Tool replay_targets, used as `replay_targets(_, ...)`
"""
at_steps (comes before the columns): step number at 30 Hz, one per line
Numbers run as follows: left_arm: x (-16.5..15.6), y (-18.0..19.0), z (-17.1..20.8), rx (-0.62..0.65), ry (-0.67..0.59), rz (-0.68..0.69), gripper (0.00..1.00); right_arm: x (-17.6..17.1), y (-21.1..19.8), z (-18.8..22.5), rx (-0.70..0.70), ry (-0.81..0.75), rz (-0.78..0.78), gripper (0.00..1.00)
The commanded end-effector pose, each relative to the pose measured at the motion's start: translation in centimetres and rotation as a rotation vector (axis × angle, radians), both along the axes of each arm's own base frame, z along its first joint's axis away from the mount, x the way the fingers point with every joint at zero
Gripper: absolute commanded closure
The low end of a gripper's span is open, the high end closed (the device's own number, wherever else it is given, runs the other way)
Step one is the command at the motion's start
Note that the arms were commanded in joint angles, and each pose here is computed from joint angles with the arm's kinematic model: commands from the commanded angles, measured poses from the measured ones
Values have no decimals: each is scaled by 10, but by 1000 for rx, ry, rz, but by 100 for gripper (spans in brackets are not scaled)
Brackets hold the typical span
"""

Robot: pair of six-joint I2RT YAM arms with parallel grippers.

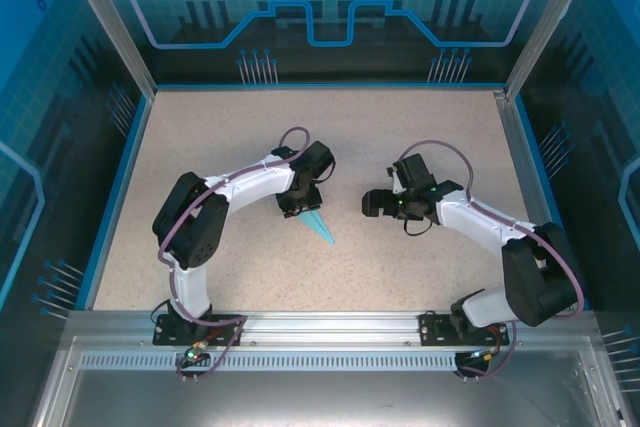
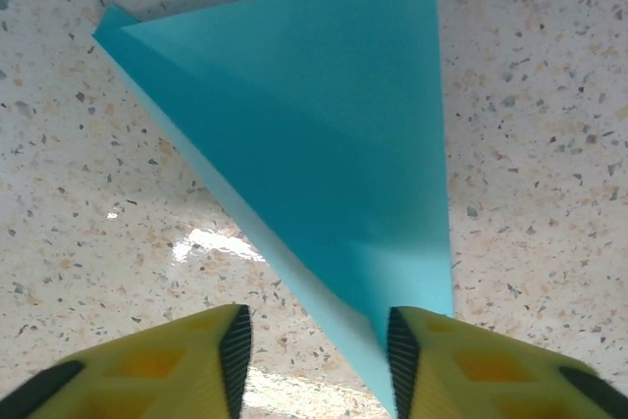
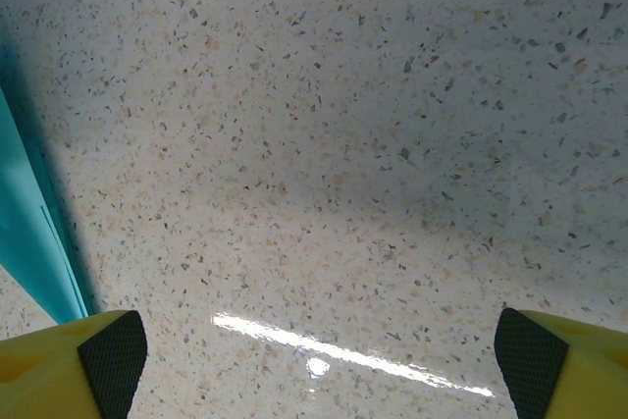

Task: Fold a paper plane with a square sheet of paper (pick it up from the middle)
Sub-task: Turn over a paper plane at the center of the table.

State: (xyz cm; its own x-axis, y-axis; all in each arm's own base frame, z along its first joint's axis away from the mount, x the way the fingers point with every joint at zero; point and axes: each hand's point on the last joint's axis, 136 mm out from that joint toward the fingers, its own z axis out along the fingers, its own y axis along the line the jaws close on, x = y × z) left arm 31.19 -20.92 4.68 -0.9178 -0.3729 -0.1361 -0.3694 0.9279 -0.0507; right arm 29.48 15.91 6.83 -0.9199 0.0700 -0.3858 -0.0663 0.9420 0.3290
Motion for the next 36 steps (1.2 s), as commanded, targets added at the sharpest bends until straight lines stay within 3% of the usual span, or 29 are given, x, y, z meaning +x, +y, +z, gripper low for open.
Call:
replay_targets(1,-9,4,11,9,-2,-2,64,-4,-7,-8,-14,39,-7,5)
replay_targets(11,-11,2,6,2,14,-18,90,-4,-10,-12,-26,49,-17,6)
replay_targets(16,-2,-4,32,-37,-55,-67,99,-3,-13,-10,-25,44,-23,6)
replay_targets(25,18,-50,108,-291,-301,-306,100,2,-30,27,34,-63,-100,6)
replay_targets(31,23,-86,117,-483,-355,-403,100,2,-16,64,176,-152,-98,6)
replay_targets(36,24,-110,103,-646,-356,-436,100,-1,-4,70,261,-141,-100,11)
